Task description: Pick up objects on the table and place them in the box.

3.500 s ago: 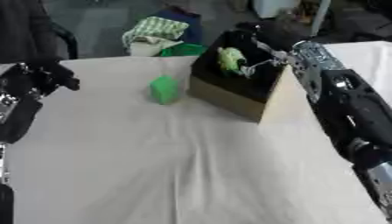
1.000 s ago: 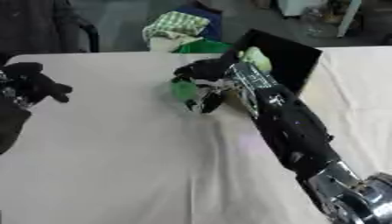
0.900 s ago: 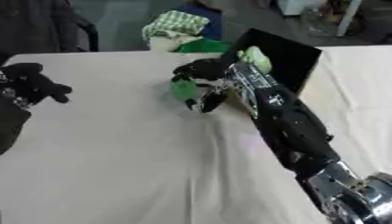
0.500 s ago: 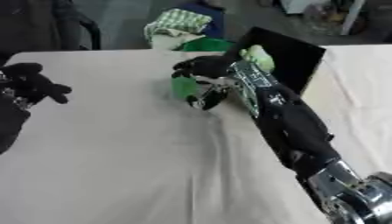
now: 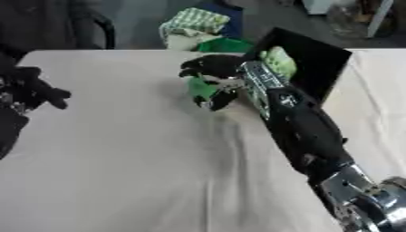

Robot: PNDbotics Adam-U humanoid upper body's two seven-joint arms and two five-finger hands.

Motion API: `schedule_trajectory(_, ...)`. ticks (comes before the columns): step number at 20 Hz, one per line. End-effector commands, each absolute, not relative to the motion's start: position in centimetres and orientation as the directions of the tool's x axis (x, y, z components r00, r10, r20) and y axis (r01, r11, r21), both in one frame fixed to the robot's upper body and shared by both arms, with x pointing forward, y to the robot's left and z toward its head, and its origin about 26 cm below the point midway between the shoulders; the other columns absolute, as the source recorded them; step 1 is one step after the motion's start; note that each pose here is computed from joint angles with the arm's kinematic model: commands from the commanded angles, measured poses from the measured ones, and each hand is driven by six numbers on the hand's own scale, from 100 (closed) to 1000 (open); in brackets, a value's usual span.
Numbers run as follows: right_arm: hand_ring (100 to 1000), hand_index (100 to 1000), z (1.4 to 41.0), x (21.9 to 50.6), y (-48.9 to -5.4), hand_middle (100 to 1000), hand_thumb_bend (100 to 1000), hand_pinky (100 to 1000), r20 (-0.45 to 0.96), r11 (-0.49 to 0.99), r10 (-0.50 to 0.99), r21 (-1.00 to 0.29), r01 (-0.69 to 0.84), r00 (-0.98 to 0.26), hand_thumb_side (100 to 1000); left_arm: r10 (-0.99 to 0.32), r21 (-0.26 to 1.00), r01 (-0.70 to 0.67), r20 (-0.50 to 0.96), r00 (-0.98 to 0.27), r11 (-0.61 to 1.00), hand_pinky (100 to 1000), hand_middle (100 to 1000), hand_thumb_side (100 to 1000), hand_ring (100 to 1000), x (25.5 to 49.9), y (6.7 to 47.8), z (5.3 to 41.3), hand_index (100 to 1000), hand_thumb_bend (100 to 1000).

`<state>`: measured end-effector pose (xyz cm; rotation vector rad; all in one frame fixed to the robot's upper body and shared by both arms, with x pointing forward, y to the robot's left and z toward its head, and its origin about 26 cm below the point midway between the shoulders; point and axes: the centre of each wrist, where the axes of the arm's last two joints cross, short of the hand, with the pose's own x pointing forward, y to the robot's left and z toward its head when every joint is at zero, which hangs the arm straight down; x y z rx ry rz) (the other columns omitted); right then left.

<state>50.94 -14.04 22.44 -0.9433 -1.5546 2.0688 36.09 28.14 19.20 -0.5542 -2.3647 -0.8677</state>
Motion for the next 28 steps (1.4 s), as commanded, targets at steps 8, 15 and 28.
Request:
schedule_trajectory(8, 926, 1000, 23.7, 51.2, -15.0, 975, 100, 912, -0.281, -0.32, 0.684, -0.945, 0.069, -0.673, 470, 0.157, 0.508, 0.508, 0.583, -0.797, 0.695, 812, 617, 731, 626, 36.3, 29.1, 20.1, 863, 100)
schedule_trajectory(15, 847, 1000, 23.3, 51.2, -15.0, 771, 100, 867, -0.265, -0.318, 0.689, -0.947, 0.048, -0.674, 242, 0.159, 0.511, 0.51, 0.581, -0.798, 0.692, 813, 616, 733, 627, 36.5, 29.0, 20.0, 864, 100)
schedule_trajectory(28, 445, 908, 24.3, 50.8, -14.6, 243, 100, 690, -0.277, -0.182, 0.646, -0.961, 0.208, -0.711, 169, 0.157, 0.509, 0.51, 0.584, -0.796, 0.693, 813, 621, 735, 627, 36.4, 29.1, 19.9, 864, 100)
